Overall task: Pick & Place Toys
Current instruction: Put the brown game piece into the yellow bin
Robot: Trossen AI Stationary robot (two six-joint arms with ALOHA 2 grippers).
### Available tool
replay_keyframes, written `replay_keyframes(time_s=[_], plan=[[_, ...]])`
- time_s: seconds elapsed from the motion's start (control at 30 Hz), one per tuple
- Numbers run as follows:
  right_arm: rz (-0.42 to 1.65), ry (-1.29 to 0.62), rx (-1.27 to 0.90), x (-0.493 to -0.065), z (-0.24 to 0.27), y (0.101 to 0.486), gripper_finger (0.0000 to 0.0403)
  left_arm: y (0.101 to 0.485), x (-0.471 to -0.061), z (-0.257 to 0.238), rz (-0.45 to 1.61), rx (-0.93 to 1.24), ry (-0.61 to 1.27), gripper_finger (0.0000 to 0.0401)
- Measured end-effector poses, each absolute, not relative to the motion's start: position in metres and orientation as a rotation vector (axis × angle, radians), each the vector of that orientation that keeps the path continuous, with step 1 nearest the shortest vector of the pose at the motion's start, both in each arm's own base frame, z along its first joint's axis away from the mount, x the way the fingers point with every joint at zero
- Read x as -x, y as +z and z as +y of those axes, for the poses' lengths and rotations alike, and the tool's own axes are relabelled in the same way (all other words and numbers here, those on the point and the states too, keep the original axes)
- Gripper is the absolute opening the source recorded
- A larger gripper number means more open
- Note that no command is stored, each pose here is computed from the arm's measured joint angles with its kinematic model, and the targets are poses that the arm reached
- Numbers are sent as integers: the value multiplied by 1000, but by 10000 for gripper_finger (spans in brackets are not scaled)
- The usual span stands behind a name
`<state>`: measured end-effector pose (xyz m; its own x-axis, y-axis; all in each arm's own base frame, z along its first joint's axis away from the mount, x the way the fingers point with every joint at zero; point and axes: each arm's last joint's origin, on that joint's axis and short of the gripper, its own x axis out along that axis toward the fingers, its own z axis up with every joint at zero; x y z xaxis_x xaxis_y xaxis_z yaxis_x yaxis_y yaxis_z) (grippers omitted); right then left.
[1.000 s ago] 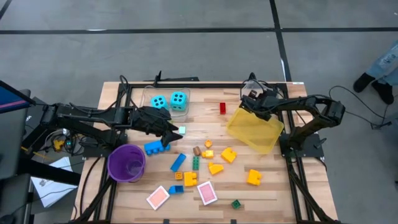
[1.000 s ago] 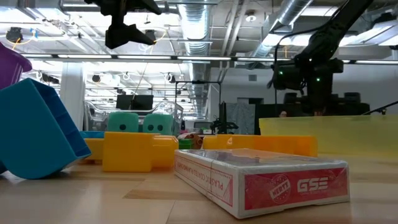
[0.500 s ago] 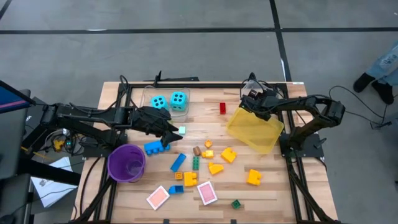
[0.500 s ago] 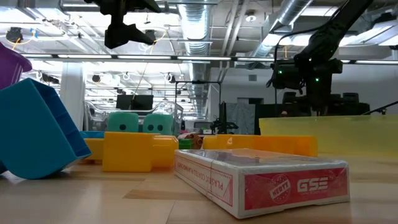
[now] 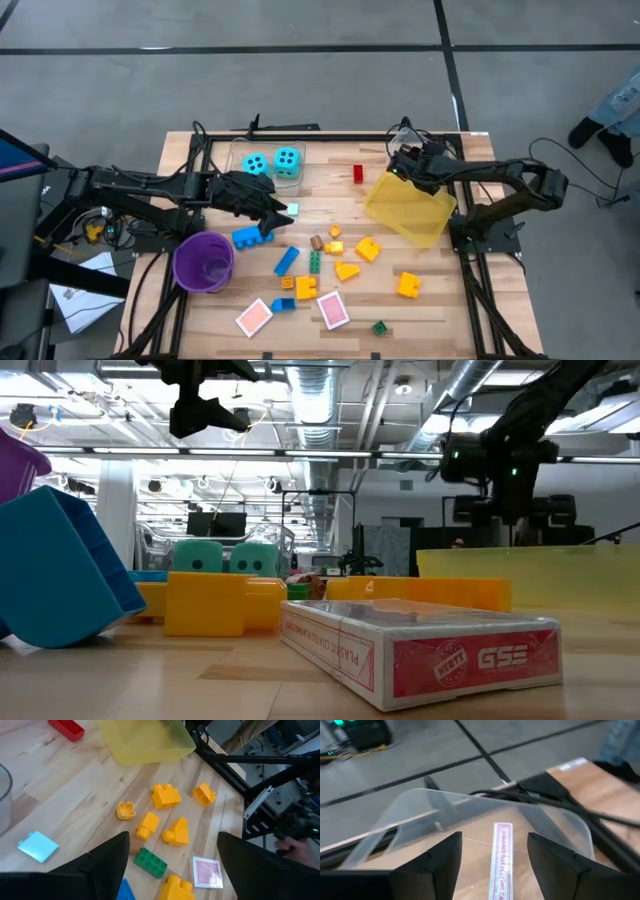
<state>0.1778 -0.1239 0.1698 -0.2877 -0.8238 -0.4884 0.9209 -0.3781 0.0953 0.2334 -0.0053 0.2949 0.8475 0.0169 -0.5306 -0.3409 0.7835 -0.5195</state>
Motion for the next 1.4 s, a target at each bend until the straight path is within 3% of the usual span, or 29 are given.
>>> replay_keyframes(time_s=[0.23, 0.4, 0.5, 0.73, 0.8, 0.97, 1.1, 1.23, 1.4], plan=[[309, -1646, -435, -175, -95, 210, 217, 296, -234, -4, 513, 593, 219, 296], [285, -1433, -461, -166, -69, 236, 217, 303, -238, -2, 412, 528, 254, 296], [224, -1331, -517, -158, -57, 249, 217, 320, -244, 0, 206, 537, 268, 296], [91, -1186, -597, -141, -40, 271, 217, 399, -230, 15, -654, 557, 177, 296], [68, -1161, -610, -138, -37, 274, 217, 412, -220, 18, -811, 488, 177, 296], [-1, -1101, -653, -137, -32, 281, 217, 422, -206, 22, -881, 385, 236, 296], [-61, -1046, -690, -141, -28, 288, 217, 425, -207, 24, -913, 485, 258, 296], [-70, -1015, -700, -142, -25, 289, 217, 456, -199, 24, -1134, 682, 110, 296], [-75, -985, -732, -143, -20, 289, 217, 507, -178, 19, -1386, 777, -80, 296]])
